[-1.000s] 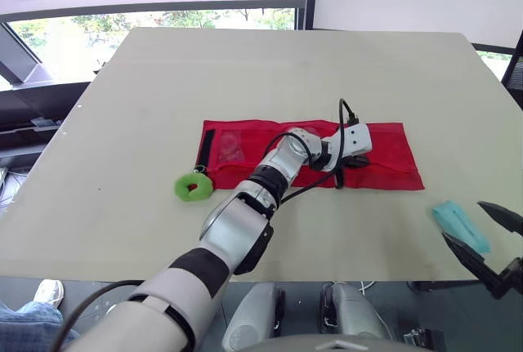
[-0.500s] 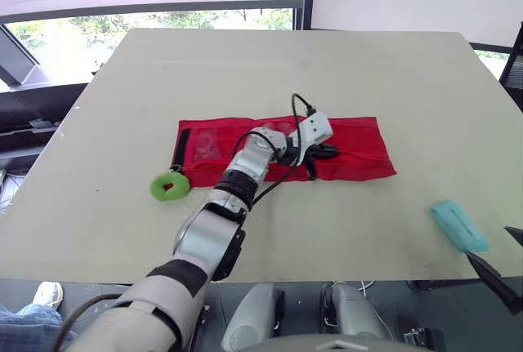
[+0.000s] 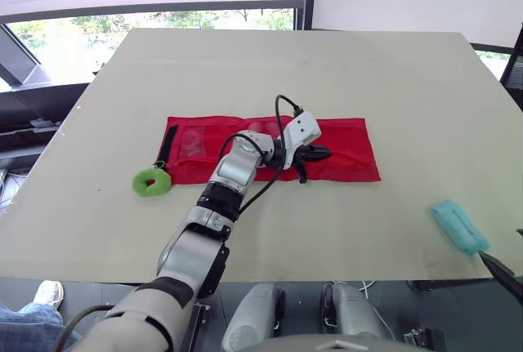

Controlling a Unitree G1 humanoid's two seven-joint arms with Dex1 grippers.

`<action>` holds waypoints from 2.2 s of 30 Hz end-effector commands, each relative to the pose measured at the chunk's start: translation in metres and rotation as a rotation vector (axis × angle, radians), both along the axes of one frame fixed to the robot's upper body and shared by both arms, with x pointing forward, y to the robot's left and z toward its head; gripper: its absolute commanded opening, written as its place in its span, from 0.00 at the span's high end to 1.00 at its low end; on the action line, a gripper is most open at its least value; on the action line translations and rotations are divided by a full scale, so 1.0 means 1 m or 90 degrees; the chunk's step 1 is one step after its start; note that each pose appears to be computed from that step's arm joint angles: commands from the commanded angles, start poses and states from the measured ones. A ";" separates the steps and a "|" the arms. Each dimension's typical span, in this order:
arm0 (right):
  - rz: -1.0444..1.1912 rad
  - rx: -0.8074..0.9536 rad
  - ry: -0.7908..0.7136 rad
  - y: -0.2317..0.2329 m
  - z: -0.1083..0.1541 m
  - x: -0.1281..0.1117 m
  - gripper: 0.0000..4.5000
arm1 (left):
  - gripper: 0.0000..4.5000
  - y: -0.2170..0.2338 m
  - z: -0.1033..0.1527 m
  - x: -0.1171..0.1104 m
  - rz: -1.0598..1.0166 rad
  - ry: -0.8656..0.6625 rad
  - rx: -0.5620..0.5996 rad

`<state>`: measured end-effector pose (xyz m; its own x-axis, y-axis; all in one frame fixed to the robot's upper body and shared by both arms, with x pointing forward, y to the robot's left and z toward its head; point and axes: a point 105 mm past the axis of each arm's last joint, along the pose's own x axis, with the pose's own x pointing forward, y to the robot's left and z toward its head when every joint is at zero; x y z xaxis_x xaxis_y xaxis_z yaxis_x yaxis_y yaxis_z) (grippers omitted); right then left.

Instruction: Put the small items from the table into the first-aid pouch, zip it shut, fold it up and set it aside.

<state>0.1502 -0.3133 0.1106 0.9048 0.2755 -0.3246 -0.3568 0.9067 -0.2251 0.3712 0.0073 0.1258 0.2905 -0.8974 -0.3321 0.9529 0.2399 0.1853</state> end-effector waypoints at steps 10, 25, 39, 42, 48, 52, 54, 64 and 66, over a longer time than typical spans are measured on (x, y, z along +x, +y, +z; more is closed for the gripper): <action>0.018 0.010 0.073 0.006 -0.031 0.024 0.00 | 0.99 -0.014 0.032 -0.022 -0.087 -0.030 -0.058; 0.010 0.000 0.047 0.008 -0.025 0.022 0.92 | 1.00 -0.020 0.033 -0.018 -0.078 -0.023 -0.061; 0.203 0.056 0.060 0.133 0.024 0.066 0.92 | 1.00 -0.037 0.029 -0.016 -0.082 -0.009 -0.063; 0.174 0.044 0.070 0.137 0.020 0.084 0.92 | 1.00 -0.041 0.029 -0.019 -0.089 -0.008 -0.064; 0.132 0.034 0.099 0.141 0.010 0.108 0.92 | 1.00 -0.048 0.029 -0.028 -0.112 -0.007 -0.068; 0.110 0.044 0.098 0.147 0.011 0.120 0.92 | 1.00 -0.052 0.028 -0.034 -0.127 -0.006 -0.071; 0.102 0.050 0.095 0.151 0.011 0.126 0.92 | 1.00 -0.055 0.026 -0.038 -0.136 -0.004 -0.071; -0.082 0.157 0.044 0.159 0.021 0.165 0.92 | 1.00 -0.066 0.020 -0.057 -0.174 0.009 -0.067; -0.106 0.175 0.029 0.163 0.024 0.171 0.92 | 1.00 -0.068 0.019 -0.059 -0.178 0.010 -0.068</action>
